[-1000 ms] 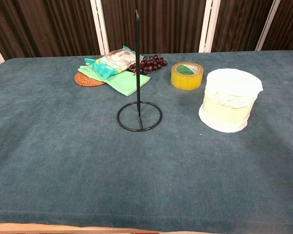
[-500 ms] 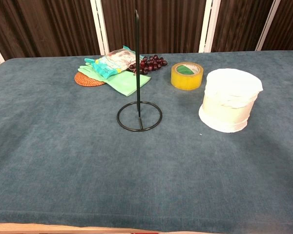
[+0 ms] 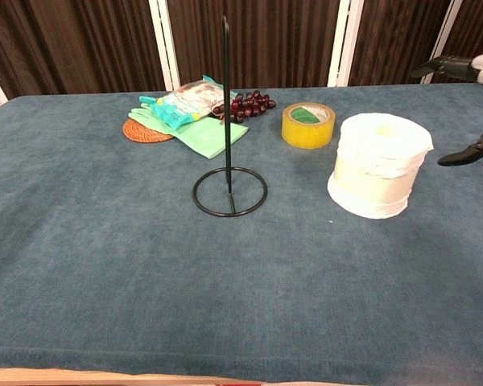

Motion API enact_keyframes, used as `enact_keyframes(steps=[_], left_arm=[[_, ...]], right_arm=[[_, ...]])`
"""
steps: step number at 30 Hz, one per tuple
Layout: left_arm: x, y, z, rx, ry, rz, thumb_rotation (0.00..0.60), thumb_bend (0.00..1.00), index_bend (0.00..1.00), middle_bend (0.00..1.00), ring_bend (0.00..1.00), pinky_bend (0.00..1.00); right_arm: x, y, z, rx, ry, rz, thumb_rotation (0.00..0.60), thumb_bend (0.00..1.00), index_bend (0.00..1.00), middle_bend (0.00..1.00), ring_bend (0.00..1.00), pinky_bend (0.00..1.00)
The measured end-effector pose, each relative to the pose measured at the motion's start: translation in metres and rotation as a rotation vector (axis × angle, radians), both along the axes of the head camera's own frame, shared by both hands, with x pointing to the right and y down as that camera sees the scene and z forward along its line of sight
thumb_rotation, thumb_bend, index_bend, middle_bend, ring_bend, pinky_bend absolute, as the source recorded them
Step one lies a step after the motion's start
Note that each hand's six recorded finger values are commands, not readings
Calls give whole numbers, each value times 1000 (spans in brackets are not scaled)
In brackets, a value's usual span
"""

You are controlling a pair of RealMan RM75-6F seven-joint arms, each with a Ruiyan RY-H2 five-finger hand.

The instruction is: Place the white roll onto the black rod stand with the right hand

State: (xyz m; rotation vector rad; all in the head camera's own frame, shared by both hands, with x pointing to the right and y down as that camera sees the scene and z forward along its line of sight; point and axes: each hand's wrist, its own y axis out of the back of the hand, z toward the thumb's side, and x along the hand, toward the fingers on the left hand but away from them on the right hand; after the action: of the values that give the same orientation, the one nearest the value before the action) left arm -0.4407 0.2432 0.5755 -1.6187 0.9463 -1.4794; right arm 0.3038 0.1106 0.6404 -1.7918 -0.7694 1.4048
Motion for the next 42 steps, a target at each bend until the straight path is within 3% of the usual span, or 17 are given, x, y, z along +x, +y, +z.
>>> enact_keyframes(steps=[5,10,22,24,25,26,28,32,35,42], left_arm=[[0,0,0,0,0,0,600,428,0,0,0,82],[0,0,0,0,0,0,600,427,0,0,0,82],[0,0,0,0,0,0,600,427,0,0,0,82],[0,0,0,0,0,0,600,427,0,0,0,82],[0,0,0,0,0,0,600,427,0,0,0,82],[0,0,0,0,0,0,600,428,0,0,0,82],[0,0,0,0,0,0,600,428,0,0,0,82],[0,0,0,0,0,0,600,428,0,0,0,82],[0,0,0,0,0,0,600,428,0,0,0,82],[0,0,0,0,0,0,600,427,0,0,0,82]], right_arm=[[-12,-14,14,-71,7,15,600,83,0,0,0,0],[-21,-26,25,-89,9,27,600,83,0,0,0,0],[-30,-26,53,-233,-3,57,600,83,20,9,0,0],[-29,-27,55,-235,-9,67,600,83,152,102,25,37],[-29,-28,55,-234,-11,70,600,88,271,182,88,110],[-29,-29,55,-229,-11,72,600,100,414,285,202,237],[-29,-30,54,-218,-12,77,600,131,595,424,379,408],[-27,-33,53,-186,-9,92,600,197,828,628,605,520],[-26,-35,50,-163,-19,105,600,240,886,680,660,543],[-29,-41,28,-69,-112,125,600,252,890,684,664,544]])
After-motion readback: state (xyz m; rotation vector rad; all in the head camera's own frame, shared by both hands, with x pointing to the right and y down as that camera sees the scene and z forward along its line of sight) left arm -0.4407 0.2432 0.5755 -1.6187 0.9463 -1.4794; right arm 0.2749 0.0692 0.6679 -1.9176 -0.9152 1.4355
